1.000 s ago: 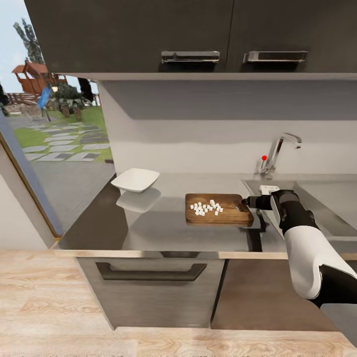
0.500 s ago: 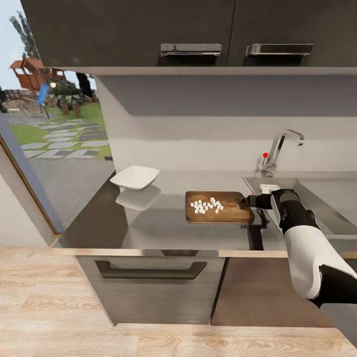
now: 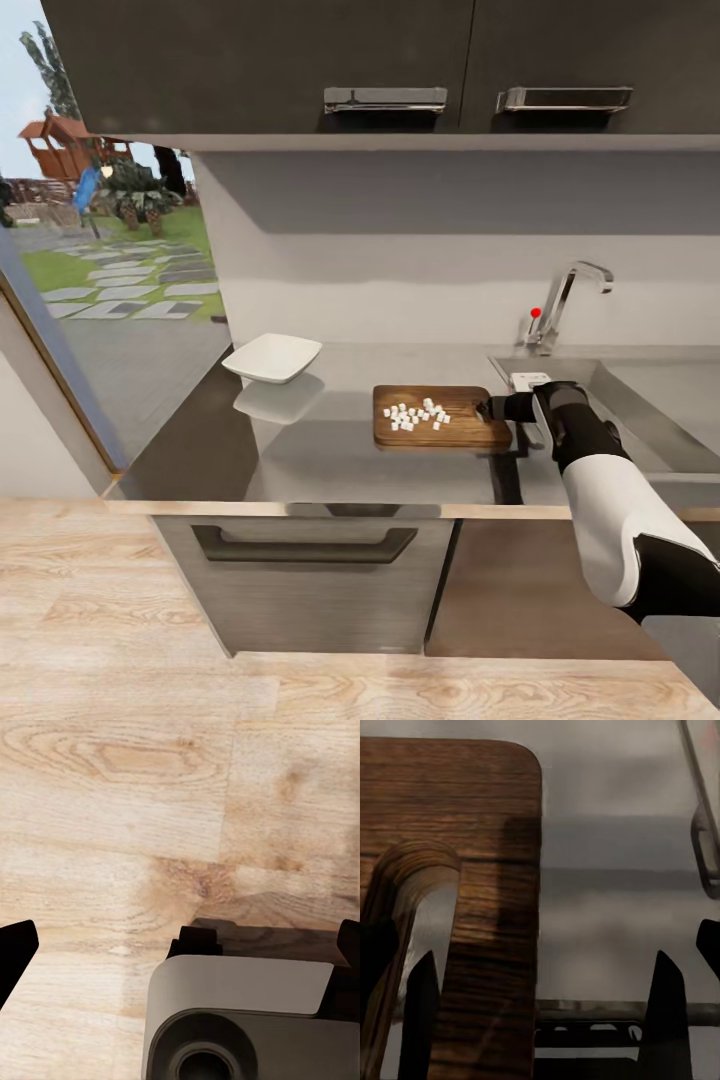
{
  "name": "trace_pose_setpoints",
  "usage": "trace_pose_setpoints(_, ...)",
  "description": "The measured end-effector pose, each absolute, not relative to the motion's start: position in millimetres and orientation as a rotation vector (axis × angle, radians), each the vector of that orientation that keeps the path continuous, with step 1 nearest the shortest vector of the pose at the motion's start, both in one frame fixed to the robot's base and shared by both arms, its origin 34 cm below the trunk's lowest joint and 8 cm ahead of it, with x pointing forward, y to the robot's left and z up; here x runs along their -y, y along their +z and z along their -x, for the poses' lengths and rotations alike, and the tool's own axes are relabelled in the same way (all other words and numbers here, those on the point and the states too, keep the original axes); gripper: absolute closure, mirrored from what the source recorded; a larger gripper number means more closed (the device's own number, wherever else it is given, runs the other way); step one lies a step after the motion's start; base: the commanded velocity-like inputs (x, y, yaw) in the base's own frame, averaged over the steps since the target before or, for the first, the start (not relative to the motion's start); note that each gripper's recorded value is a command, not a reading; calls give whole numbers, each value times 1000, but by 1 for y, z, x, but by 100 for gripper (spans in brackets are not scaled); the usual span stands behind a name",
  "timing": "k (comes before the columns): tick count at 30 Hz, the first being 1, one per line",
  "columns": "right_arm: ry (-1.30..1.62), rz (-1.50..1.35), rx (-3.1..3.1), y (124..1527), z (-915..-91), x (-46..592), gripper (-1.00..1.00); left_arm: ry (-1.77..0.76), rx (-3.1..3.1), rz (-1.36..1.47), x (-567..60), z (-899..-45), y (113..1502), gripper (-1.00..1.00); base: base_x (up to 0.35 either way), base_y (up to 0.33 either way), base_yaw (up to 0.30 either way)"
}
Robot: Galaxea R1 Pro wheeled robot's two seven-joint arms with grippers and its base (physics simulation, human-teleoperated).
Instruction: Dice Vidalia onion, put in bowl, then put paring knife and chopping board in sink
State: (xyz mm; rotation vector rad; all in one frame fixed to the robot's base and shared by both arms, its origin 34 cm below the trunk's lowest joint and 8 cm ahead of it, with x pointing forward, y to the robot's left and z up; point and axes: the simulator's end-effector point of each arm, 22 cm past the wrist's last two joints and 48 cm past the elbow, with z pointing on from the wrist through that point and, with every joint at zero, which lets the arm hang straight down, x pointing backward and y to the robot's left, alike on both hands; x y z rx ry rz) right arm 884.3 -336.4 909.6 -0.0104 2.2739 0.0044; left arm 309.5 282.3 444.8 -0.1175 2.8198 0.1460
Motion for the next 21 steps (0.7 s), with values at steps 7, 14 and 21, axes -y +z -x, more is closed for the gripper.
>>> trace_pose_setpoints(7,5,11,-2274,910,-884,336,-100,146,-2820,118,-282,-309,445,-100,0,0,0)
trace_pose_setpoints(14,3,6,-2272,910,-884,339,-100,146,-2820,117,-282,-309,445,-100,0,0,0)
trace_pose_setpoints(21,1,6,-2273,910,-884,340,-100,146,-2820,118,-282,-309,445,-100,0,0,0)
